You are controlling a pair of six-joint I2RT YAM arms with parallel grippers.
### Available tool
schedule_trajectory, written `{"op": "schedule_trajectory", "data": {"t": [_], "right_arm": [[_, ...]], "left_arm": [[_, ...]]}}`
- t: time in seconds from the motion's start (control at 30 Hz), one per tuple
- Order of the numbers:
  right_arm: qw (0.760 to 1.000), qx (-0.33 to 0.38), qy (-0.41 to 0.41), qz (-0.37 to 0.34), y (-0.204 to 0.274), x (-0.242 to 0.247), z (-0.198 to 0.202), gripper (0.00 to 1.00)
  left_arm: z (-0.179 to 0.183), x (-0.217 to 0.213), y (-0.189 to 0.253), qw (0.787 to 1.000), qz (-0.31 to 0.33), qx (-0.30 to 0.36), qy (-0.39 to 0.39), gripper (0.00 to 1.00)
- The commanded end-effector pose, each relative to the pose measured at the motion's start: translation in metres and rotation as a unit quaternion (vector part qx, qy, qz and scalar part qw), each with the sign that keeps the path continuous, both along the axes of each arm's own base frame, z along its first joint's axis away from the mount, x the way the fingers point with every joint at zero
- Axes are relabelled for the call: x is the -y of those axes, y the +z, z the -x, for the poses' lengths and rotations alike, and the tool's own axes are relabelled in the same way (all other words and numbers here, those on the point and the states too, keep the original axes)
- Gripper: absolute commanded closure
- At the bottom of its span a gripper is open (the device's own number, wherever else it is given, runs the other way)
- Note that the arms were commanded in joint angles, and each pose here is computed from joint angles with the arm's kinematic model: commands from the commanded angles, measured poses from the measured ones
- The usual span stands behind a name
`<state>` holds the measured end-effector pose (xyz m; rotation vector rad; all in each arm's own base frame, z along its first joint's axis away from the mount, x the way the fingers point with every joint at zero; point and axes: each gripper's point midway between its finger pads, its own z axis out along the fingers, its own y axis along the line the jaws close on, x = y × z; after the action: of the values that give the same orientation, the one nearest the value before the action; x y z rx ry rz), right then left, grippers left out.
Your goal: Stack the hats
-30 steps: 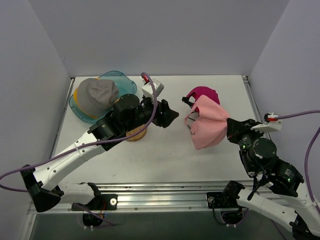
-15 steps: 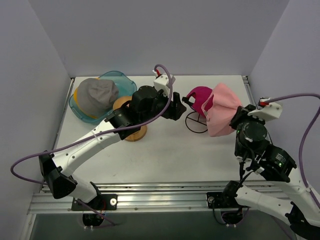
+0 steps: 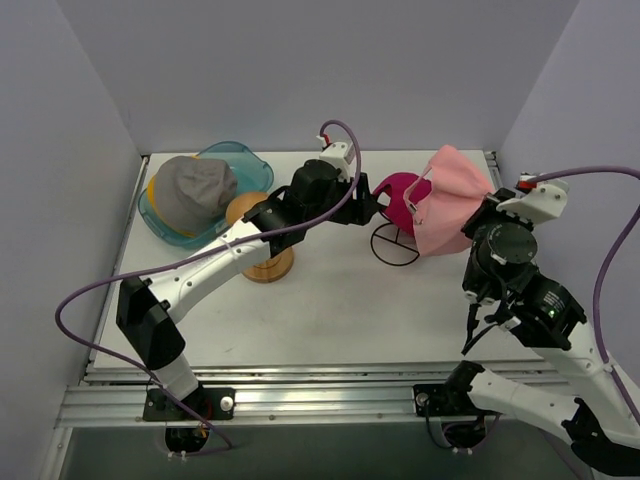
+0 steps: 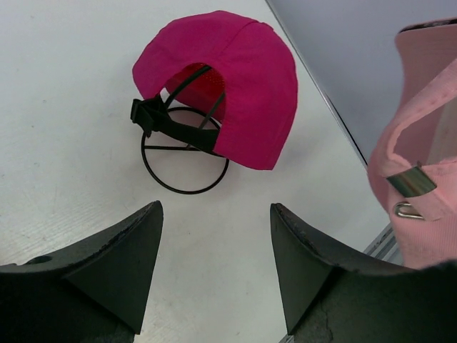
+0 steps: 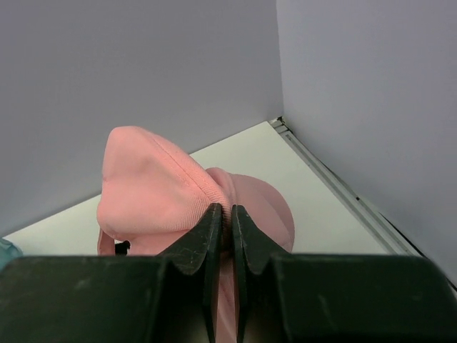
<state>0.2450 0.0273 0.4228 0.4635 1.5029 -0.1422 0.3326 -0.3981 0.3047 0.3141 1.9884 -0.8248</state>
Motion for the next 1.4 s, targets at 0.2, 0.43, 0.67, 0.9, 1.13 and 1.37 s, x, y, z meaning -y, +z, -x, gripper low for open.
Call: {"op": "schedule_trajectory", "data": {"t": [0.2, 0.43, 0.67, 0.9, 1.13, 1.37], "right_arm": [[0.999, -0.037, -0.004, 0.017, -0.011, 0.007, -0.050, 1.00], [0.997, -0.063, 0.032, -0.010, -0.021, 0.037, -0.085, 1.00], [0.987, -0.105, 0.118, -0.035, -0.049, 0.040, -0.117, 1.00], [0.969, -0.116, 0.206, -0.073, -0.063, 0.019, -0.130, 1.00], [0.963, -0.104, 0.236, -0.085, -0.061, 0.011, -0.125, 1.00], [0.966, -0.086, 0.231, -0.083, -0.045, 0.012, -0.113, 1.00]], "left_arm": [[-0.033, -0.007, 0.003, 0.998, 0.050, -0.007, 0.022, 0.30], [-0.043, 0.006, -0.003, 0.998, 0.054, -0.015, 0.017, 0.30], [-0.058, 0.022, -0.018, 0.998, 0.053, -0.025, 0.019, 0.30], [-0.066, 0.040, -0.041, 0.998, 0.052, -0.044, 0.002, 0.30], [-0.070, 0.046, -0.046, 0.998, 0.045, -0.039, -0.005, 0.29], [-0.079, 0.040, -0.059, 0.999, 0.017, -0.034, 0.011, 0.48]]}}
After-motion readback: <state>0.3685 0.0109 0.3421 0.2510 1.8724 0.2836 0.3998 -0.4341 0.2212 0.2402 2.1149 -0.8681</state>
